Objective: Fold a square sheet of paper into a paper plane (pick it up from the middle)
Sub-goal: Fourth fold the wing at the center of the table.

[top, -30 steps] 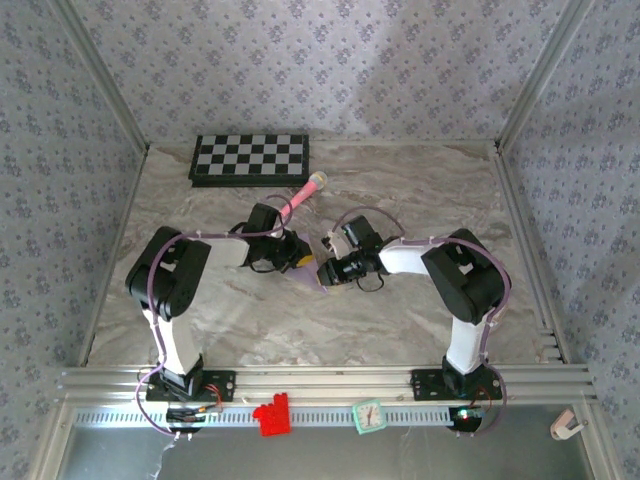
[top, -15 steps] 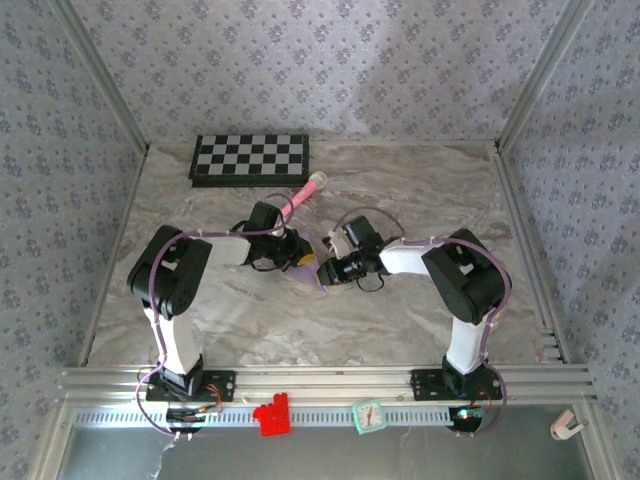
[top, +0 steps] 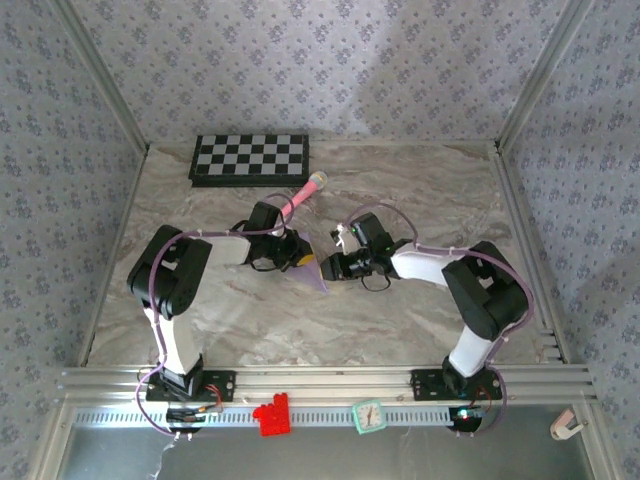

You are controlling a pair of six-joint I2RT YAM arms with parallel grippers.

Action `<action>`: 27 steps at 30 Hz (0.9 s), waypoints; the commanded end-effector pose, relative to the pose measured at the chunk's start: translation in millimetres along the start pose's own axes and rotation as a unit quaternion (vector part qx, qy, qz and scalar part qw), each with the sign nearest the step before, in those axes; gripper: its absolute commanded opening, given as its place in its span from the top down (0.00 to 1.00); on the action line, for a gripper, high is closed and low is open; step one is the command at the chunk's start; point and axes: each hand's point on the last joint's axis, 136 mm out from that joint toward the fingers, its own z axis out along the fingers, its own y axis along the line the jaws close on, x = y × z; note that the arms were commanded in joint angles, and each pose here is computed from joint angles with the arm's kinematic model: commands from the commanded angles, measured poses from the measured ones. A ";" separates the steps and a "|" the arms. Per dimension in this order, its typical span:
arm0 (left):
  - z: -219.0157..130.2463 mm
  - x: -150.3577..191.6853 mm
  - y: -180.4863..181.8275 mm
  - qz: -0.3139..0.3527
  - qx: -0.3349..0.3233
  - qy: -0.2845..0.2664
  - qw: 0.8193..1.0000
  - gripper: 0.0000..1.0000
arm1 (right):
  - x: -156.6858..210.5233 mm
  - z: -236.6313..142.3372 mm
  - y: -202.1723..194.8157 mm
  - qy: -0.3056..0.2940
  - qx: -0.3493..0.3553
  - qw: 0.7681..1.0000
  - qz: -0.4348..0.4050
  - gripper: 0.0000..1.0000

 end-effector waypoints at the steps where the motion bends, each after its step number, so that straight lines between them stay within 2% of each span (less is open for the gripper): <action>1: 5.5 2.8 -5.0 0.011 0.001 0.015 1.000 0.89 | -6.5 -4.4 7.0 -0.013 -0.008 1.000 0.005 0.72; 9: 7.4 3.5 -4.8 0.011 -0.002 0.019 1.000 0.89 | 0.8 13.1 11.1 0.022 -0.014 1.000 -0.008 0.78; 27: 10.6 4.1 4.4 0.002 -0.018 0.022 1.000 0.89 | 11.6 28.4 0.0 0.046 -0.006 0.999 0.003 0.80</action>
